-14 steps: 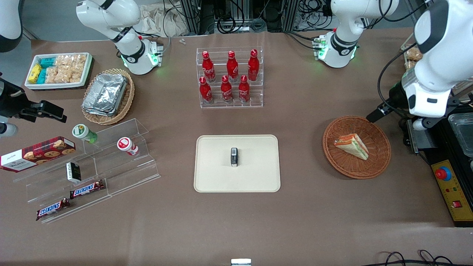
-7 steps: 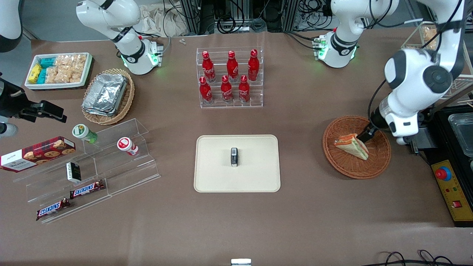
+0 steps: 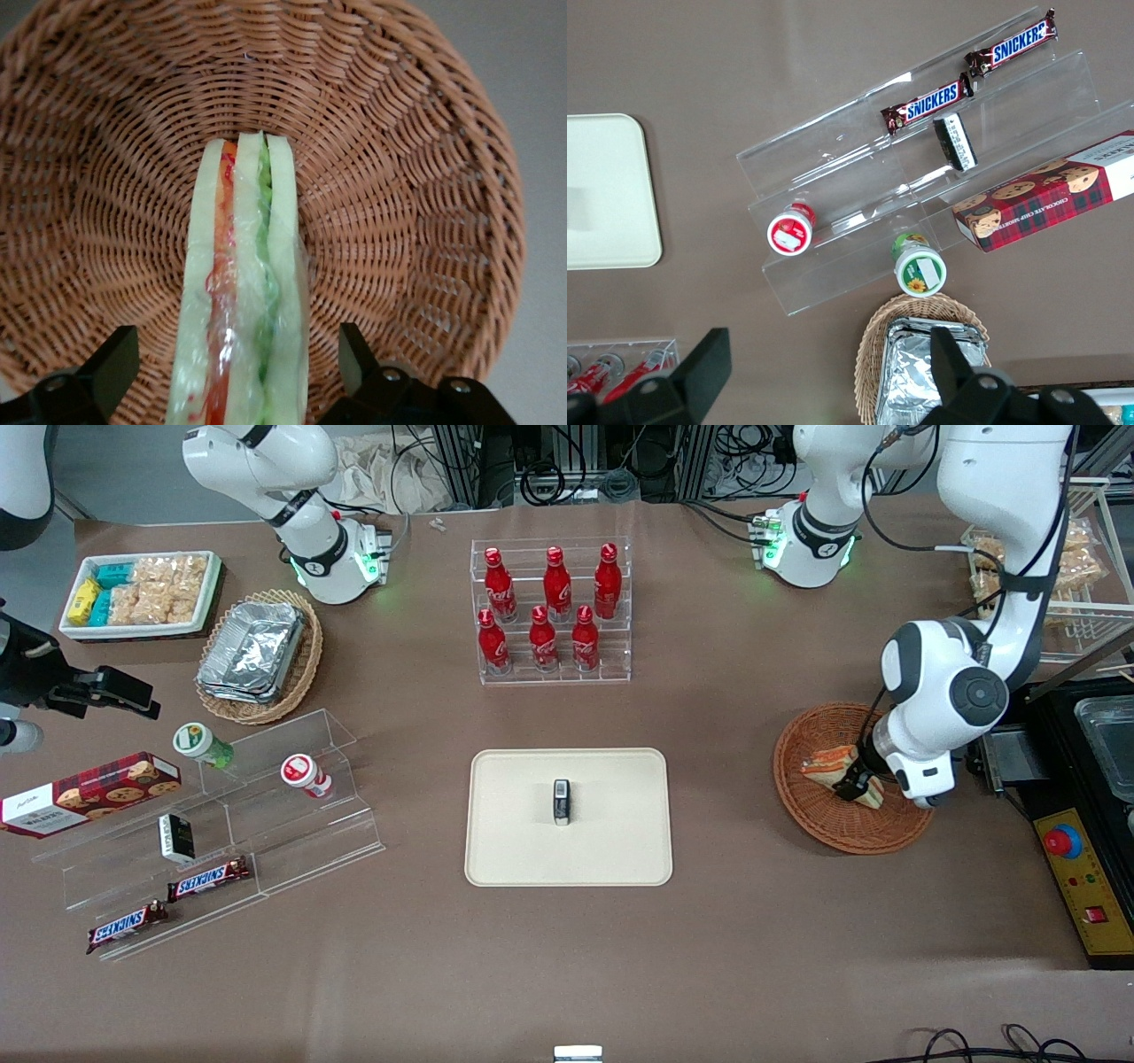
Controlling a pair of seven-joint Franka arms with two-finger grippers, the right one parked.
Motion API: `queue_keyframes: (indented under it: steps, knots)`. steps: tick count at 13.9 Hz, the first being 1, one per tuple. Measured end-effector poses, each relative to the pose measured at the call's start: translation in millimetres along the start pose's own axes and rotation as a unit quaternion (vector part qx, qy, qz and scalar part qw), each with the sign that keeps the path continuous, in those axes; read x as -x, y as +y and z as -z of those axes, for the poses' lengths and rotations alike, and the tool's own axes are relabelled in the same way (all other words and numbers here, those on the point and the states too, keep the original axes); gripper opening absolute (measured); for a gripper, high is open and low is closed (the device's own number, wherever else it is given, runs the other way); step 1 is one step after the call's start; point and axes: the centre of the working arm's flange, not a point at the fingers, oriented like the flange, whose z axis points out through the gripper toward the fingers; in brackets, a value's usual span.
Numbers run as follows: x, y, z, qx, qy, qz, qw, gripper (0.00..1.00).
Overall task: Place sandwich from basket to tray
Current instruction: 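Close the left gripper on the sandwich's upright edge, then lift the sandwich out of the basket toward the cream tray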
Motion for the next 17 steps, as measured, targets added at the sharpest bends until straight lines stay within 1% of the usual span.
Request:
queue_keyframes:
  steps: [2,4,6,7,8,9,11,12,13,14,15,16,17]
  knots:
    - [-1,1,-16,-0.002,0.000,0.002,1.0000,0.96]
    - [-2,2,-23,-0.002,0.000,0.003,1.0000,0.74]
    - [-4,6,-19,0.003,0.003,0.001,1.0000,0.50]
    - [-5,8,-14,0.007,0.006,-0.002,1.0000,0.42]
    - [-5,10,-5,0.011,0.007,-0.006,0.9999,0.37]
    - [-4,11,10,0.006,0.003,-0.017,0.9998,0.35]
    - [0,11,63,-0.008,-0.012,-0.065,0.9978,0.31]
    - [3,10,97,-0.003,-0.012,-0.095,0.9954,0.25]
    - [12,11,129,0.011,-0.005,-0.128,0.9916,0.20]
    - [31,17,156,0.025,0.004,-0.167,0.9856,0.20]
    - [60,26,175,0.034,0.012,-0.210,0.9770,0.20]
    - [93,37,185,0.040,0.018,-0.255,0.9660,0.20]
    - [126,48,188,0.041,0.022,-0.301,0.9525,0.20]
